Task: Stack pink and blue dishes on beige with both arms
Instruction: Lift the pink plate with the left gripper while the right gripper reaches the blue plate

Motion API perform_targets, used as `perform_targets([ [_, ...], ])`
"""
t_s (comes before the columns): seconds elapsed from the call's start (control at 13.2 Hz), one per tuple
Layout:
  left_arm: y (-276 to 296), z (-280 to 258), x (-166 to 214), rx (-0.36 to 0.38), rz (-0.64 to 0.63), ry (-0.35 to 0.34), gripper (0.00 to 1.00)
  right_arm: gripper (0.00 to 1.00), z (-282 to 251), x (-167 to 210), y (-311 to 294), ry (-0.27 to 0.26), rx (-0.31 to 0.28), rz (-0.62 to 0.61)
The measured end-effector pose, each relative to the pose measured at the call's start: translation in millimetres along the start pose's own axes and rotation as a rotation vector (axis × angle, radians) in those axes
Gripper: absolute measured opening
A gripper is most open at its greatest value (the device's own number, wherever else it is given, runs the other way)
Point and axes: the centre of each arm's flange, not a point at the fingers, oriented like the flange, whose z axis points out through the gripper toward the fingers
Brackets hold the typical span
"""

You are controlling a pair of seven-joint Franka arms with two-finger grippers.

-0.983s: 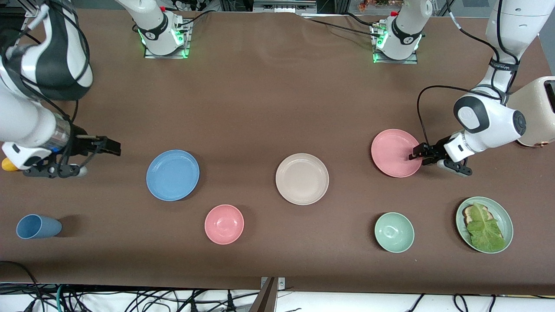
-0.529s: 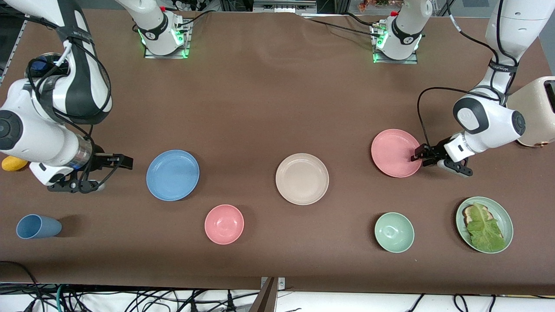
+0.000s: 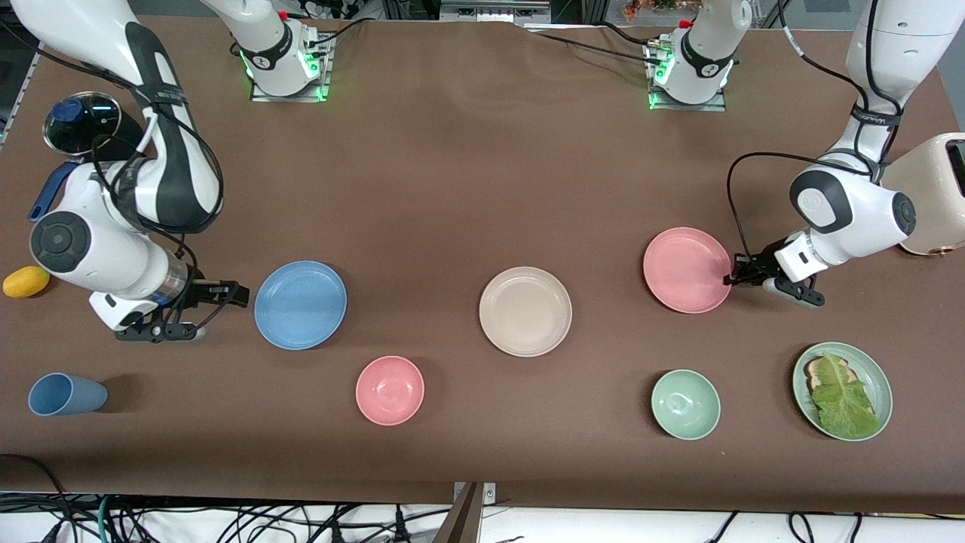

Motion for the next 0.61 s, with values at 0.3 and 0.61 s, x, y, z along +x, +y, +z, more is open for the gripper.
perform_targets([
  [0.3, 6.8, -10.7, 15.9, -0.043, 0.008, -0.007, 0.05, 1.00, 32.4, -6.5, 0.5, 0.012, -0.001, 0.000],
  [0.61, 63.0, -20.5, 60.8, -0.116, -0.060, -0.010, 0.05, 1.00, 52.5, -7.1, 0.2, 0.006, -0.002, 0.000],
])
